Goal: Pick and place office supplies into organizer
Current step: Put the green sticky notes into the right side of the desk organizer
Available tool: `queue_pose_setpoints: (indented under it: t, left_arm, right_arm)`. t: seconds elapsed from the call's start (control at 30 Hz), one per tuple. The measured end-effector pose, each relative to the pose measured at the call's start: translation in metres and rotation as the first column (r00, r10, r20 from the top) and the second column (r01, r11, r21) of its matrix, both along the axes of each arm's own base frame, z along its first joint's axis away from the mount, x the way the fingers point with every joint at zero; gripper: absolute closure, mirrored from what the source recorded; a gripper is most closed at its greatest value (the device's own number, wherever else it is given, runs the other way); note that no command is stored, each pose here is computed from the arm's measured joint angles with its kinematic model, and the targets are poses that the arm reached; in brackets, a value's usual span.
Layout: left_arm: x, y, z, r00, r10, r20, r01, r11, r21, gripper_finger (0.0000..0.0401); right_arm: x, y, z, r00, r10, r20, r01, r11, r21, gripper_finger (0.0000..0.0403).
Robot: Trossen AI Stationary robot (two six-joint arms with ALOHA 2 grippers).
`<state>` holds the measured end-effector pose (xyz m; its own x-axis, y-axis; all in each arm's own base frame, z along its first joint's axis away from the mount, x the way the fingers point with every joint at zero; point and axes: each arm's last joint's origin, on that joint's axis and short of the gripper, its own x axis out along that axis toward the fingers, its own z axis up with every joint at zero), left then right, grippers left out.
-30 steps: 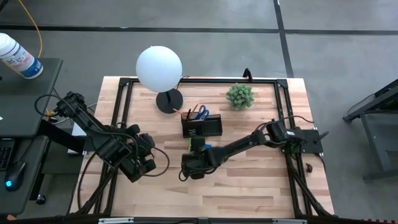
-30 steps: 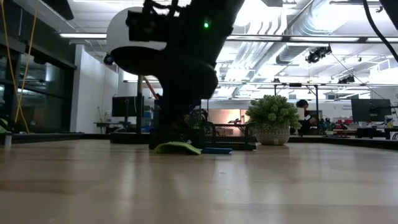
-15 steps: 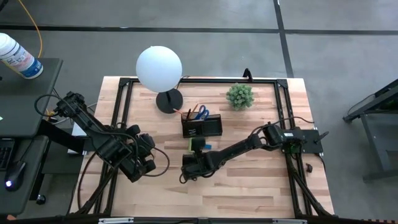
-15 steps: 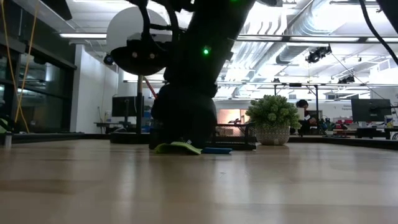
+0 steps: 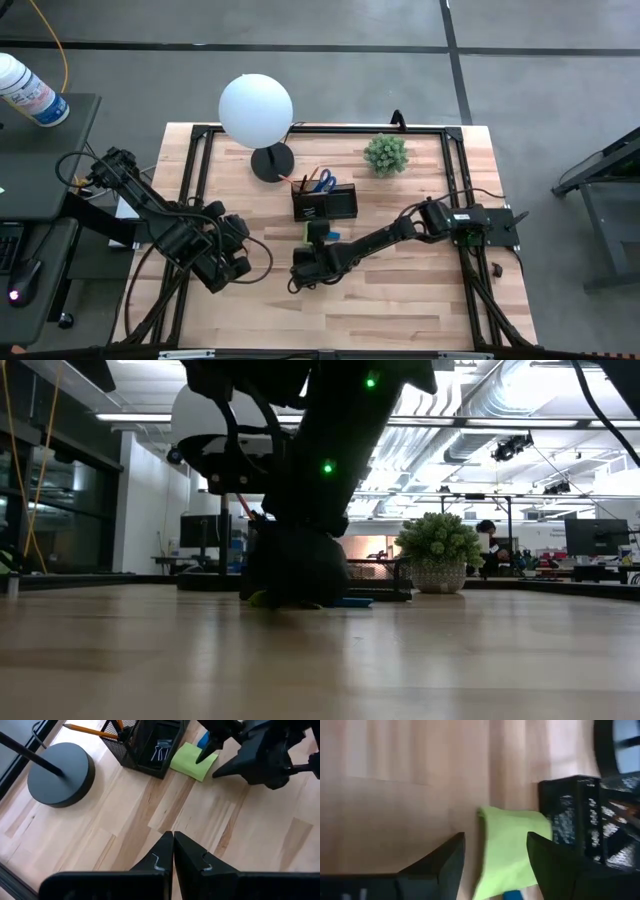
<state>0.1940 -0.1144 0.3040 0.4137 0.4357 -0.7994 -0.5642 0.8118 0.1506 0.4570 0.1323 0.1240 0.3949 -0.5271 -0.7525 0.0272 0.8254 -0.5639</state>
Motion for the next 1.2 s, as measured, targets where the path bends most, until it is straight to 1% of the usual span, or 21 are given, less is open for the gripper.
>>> queue_pose_setpoints:
  t: [0.1,0.37,0.5,0.6,0.73,0.8,0.9,1.03,1.13,1.2]
  left_arm:
    - [0.001,0.000,0.000,1.000,0.000,0.006,0.000,1.000,-0.004,0.0398]
    - [0.001,-0.001,0.000,1.000,0.000,0.016,0.000,1.000,-0.009,0.0398]
    - [0.001,-0.001,0.000,1.000,0.001,0.017,-0.001,1.000,-0.008,0.0398]
    - [0.001,-0.001,0.000,1.000,0.001,0.017,-0.001,1.000,-0.008,0.0398]
    - [0.001,-0.001,0.000,1.000,0.001,0.017,-0.001,1.000,-0.008,0.0398]
    - [0.001,-0.001,0.000,1.000,0.001,0.017,-0.001,1.000,-0.008,0.0398]
    - [0.001,-0.001,0.000,1.000,0.000,0.017,0.000,1.000,-0.008,0.0398]
    - [0.001,-0.001,0.000,1.000,0.001,0.017,0.000,1.000,-0.008,0.0398]
    - [0.001,-0.001,0.000,1.000,0.000,0.017,0.000,1.000,-0.008,0.0398]
    - [0.001,-0.001,0.000,1.000,0.001,0.016,-0.001,1.000,-0.008,0.0398]
  right_arm:
    - [0.000,-0.003,0.000,1.000,-0.016,0.008,0.016,1.000,-0.023,0.0207]
    - [0.003,-0.010,-0.006,1.000,-0.029,-0.003,0.029,1.000,-0.007,0.0231]
    - [0.004,-0.012,-0.006,1.000,-0.022,-0.019,0.023,0.999,0.043,0.0251]
    - [0.005,-0.012,-0.007,0.999,-0.016,-0.028,0.018,0.998,0.068,0.0291]
    - [0.004,-0.012,-0.008,0.999,-0.005,-0.040,0.009,0.995,0.103,0.0372]
    - [0.004,-0.011,-0.008,0.999,0.001,-0.046,0.004,0.992,0.122,0.0394]
    - [0.004,-0.011,-0.008,0.999,-0.005,-0.044,0.010,0.992,0.126,0.0391]
    - [0.005,-0.010,-0.003,0.998,0.001,-0.064,0.006,0.994,0.113,0.0399]
    - [0.007,-0.007,0.006,0.997,0.003,-0.076,0.004,0.995,0.102,0.0401]
    - [0.010,-0.006,0.020,0.998,-0.006,-0.064,0.012,0.995,0.100,0.0401]
